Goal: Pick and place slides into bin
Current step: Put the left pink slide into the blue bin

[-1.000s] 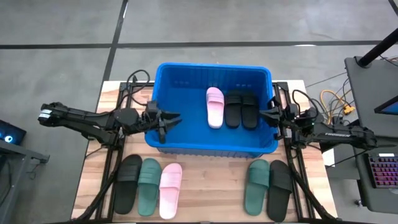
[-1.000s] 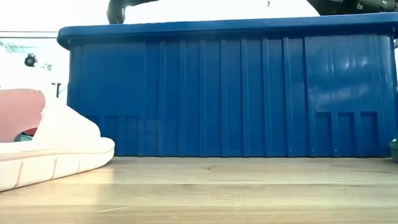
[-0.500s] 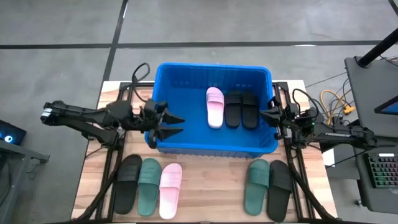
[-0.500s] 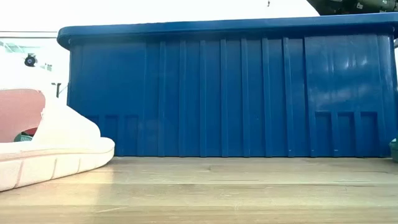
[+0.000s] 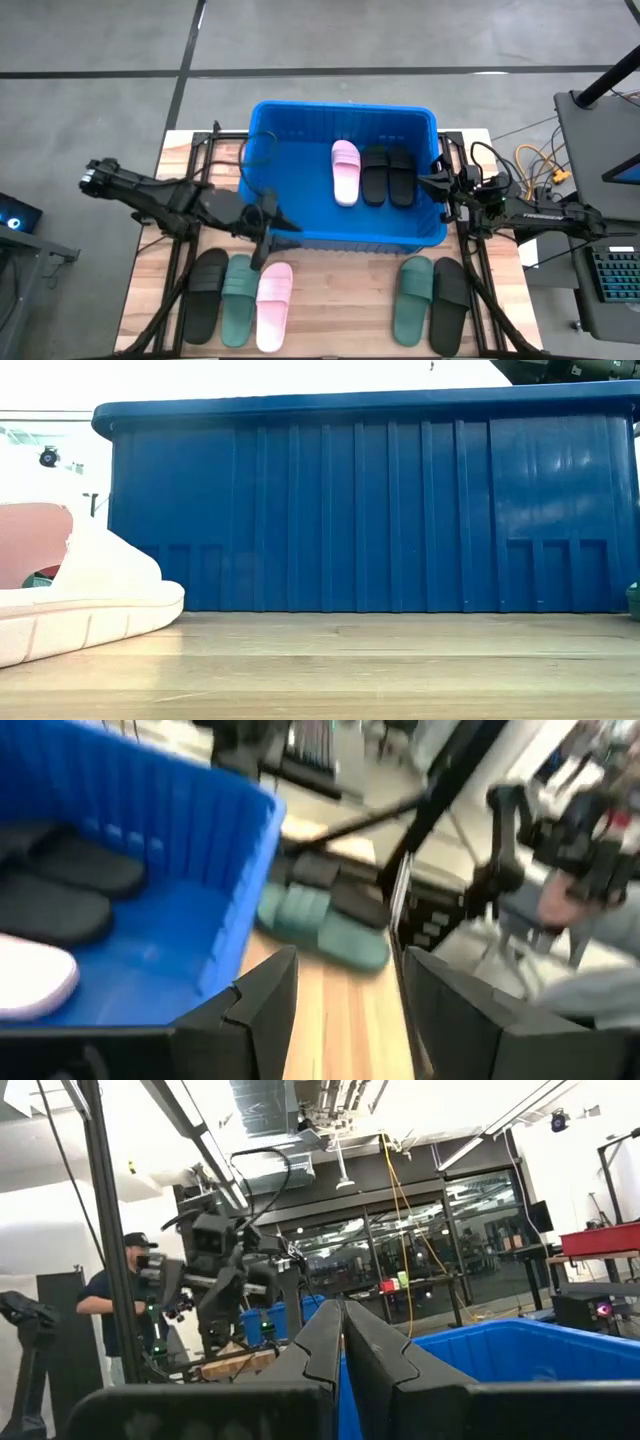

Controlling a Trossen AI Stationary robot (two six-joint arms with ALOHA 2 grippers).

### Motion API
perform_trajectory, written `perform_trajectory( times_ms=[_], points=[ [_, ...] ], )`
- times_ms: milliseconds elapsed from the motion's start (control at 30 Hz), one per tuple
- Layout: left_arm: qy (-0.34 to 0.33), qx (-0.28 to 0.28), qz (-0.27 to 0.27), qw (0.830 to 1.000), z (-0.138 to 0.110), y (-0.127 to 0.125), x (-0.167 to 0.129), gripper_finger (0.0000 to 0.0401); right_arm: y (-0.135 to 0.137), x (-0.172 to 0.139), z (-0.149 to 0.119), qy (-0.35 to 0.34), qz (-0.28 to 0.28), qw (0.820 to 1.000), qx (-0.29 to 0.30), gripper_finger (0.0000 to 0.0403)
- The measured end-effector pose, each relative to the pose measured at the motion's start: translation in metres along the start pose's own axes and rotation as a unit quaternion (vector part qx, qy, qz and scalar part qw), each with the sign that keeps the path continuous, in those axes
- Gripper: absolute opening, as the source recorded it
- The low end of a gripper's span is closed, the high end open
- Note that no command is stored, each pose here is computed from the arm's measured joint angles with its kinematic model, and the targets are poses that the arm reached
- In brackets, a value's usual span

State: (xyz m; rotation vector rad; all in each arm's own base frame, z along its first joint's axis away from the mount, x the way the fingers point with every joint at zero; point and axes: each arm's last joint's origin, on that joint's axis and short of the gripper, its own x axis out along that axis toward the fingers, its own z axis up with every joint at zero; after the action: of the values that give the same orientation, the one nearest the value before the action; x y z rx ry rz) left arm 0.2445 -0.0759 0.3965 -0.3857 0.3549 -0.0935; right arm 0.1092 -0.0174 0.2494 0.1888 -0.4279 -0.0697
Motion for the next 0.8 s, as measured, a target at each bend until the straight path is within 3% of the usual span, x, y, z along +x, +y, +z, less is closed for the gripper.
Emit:
perform_trajectory(
  times_ms=[200,500,667,800],
  points=[
    [0.104,0.009,0.015,0.994,-0.027,-0.004,0.02,0.0168,0.0,0.0,0.0,0.0,0.0,1.0,-0.001,0.0008],
    [0.256,-0.044,0.072,0.963,-0.073,-0.013,0.032,0.0168,0.0,0.0,-0.001,0.004,0.0,1.0,-0.001,0.0009],
    [0.29,-0.024,0.072,0.954,-0.092,-0.029,0.034,0.0168,0.0,0.0,-0.001,0.004,0.0,1.0,-0.001,0.0009],
    [0.344,0.006,0.132,0.93,-0.116,-0.032,0.034,0.0168,0.0,0.0,-0.001,0.005,0.0,1.0,-0.001,0.0009]
  ],
)
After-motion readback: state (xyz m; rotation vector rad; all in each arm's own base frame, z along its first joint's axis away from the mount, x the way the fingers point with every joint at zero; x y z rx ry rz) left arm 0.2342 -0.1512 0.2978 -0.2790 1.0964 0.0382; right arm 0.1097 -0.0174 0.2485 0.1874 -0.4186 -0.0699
